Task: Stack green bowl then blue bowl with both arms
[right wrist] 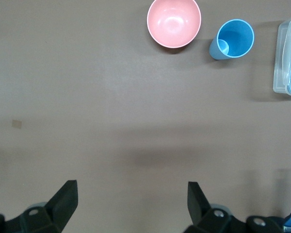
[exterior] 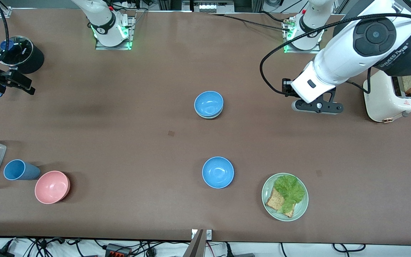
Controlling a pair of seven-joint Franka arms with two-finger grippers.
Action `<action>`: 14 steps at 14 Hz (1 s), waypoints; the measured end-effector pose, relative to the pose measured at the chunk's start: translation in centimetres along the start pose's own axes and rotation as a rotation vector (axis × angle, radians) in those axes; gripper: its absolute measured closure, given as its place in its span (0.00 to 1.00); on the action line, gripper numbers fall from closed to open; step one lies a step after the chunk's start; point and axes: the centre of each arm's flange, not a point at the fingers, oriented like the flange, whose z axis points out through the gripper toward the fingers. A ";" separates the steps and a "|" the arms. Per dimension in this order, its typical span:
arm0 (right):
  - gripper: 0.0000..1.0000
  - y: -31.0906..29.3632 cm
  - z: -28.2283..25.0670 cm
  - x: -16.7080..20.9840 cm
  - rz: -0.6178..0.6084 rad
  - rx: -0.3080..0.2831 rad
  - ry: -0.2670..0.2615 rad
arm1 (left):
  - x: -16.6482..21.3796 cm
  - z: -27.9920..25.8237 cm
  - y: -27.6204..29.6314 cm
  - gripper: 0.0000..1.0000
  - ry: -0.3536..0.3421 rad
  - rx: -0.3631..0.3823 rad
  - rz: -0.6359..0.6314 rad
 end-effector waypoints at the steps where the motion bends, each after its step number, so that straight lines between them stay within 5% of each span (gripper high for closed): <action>1: 0.00 -0.1 0.0 0.0 -0.002 0.000 0.000 | 0.2 -0.1 -0.6 0.46 0.001 -0.001 0.022; 6: 0.00 -0.3 0.0 0.0 -0.006 0.000 -0.002 | 0.8 -1.1 -5.6 0.04 -0.009 0.008 0.080; 14: 0.00 -0.6 0.1 -0.1 -0.010 0.000 -0.011 | -1.1 -4.4 -21.9 0.00 0.086 0.095 -0.183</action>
